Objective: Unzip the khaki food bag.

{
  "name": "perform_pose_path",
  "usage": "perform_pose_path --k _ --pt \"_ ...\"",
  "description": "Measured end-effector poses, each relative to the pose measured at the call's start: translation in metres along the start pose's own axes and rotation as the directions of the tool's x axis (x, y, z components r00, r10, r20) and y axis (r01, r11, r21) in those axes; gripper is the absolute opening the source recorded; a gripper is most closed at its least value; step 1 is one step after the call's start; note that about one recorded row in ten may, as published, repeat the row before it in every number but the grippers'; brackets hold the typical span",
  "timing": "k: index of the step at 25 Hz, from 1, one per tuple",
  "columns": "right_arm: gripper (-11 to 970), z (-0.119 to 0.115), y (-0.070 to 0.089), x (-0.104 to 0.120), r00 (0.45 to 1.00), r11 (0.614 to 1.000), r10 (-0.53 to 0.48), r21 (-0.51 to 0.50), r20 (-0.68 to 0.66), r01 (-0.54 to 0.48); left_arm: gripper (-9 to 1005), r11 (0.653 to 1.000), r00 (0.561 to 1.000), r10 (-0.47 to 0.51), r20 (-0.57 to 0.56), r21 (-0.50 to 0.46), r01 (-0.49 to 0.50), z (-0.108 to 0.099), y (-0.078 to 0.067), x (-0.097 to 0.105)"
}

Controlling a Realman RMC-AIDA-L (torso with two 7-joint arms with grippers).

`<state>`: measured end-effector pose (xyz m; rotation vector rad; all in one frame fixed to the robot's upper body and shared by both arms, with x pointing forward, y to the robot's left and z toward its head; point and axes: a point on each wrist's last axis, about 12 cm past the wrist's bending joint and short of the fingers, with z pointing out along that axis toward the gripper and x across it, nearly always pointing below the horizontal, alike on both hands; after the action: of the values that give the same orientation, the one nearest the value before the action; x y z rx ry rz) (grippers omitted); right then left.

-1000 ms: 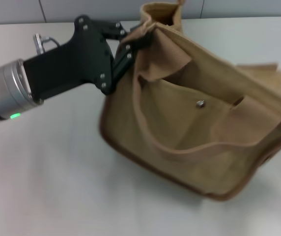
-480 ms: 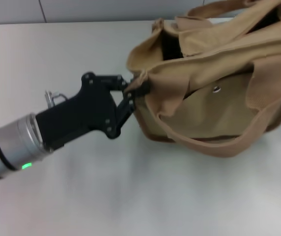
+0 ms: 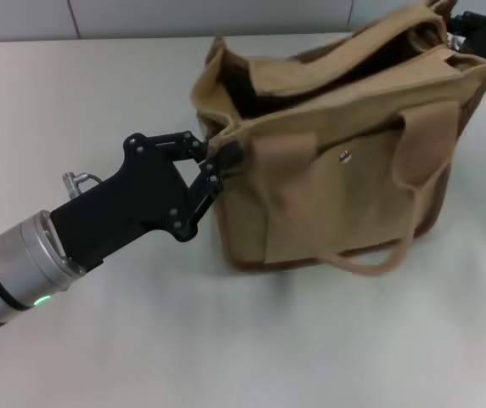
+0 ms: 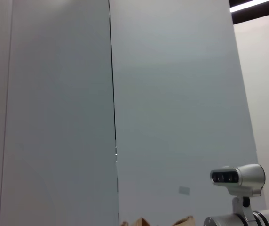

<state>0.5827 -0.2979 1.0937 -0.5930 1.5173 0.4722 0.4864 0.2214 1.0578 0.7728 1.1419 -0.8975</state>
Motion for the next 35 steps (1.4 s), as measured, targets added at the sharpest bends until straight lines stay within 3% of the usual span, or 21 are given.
perform_pose_path --k 3,5,8,14,16,19,20,21,25,26,29,31,32,35 --pt "181 -0.003 0.000 0.003 1.000 1.000 0.011 0.008 -0.007 -0.011 139 1.000 1.000 -0.007 -0.003 -0.001 0.007 0.001 0.001 0.000" --pt "260 -0.009 0.000 0.003 1.000 1.000 0.023 0.011 -0.001 -0.023 140 1.000 1.000 -0.006 -0.002 -0.001 0.006 0.001 0.001 0.000" --pt "378 -0.025 -0.002 0.001 0.998 0.999 0.052 0.011 0.024 -0.052 274 1.000 0.999 0.009 0.031 -0.002 -0.009 0.000 0.003 -0.005" --pt "501 -0.068 -0.001 -0.003 0.977 0.990 0.125 0.040 0.174 -0.134 505 0.996 0.989 0.087 0.122 -0.041 -0.083 -0.017 0.012 -0.024" --pt "542 -0.096 0.003 -0.004 0.953 0.985 0.138 0.063 0.270 -0.161 575 0.992 0.978 0.124 0.166 -0.039 -0.119 -0.026 0.013 -0.034" --pt "603 -0.112 0.008 -0.005 0.936 0.984 0.142 0.061 0.322 -0.170 644 0.991 0.974 0.133 0.184 -0.032 -0.130 -0.029 0.012 -0.037" --pt "696 -0.120 0.011 -0.006 0.927 0.984 0.143 0.053 0.348 -0.171 667 0.991 0.973 0.135 0.189 -0.027 -0.133 -0.031 0.012 -0.039" --pt "789 -0.133 0.019 -0.008 0.912 0.985 0.151 0.018 0.382 -0.171 690 0.992 0.975 0.122 0.186 -0.002 -0.124 -0.033 0.012 -0.041" --pt "834 -0.150 0.033 -0.010 0.897 0.988 0.156 -0.052 0.413 -0.148 781 0.991 0.983 0.096 0.157 0.076 -0.109 -0.034 0.010 -0.043" --pt "845 -0.157 0.044 -0.008 0.901 0.987 0.154 -0.112 0.405 -0.118 804 0.989 0.985 0.088 0.145 0.107 -0.104 -0.034 0.009 -0.044" --pt "845 -0.162 0.054 -0.006 0.918 0.980 0.143 -0.180 0.369 -0.080 806 0.977 0.993 0.060 0.105 0.197 -0.080 -0.033 0.004 -0.043" --pt "845 -0.163 0.070 0.003 0.960 0.948 0.106 -0.318 0.261 -0.018 807 0.950 0.999 0.017 0.035 0.312 -0.027 -0.030 -0.003 -0.039" --pt "845 -0.163 0.070 0.003 0.960 0.948 0.106 -0.318 0.261 -0.018 807 0.950 0.999 0.017 0.035 0.312 -0.027 -0.030 -0.003 -0.039" --pt "845 -0.158 0.080 0.015 0.988 0.897 0.081 -0.442 0.131 -0.015 807 0.905 0.995 -0.030 -0.094 0.420 0.067 -0.024 -0.007 -0.030"
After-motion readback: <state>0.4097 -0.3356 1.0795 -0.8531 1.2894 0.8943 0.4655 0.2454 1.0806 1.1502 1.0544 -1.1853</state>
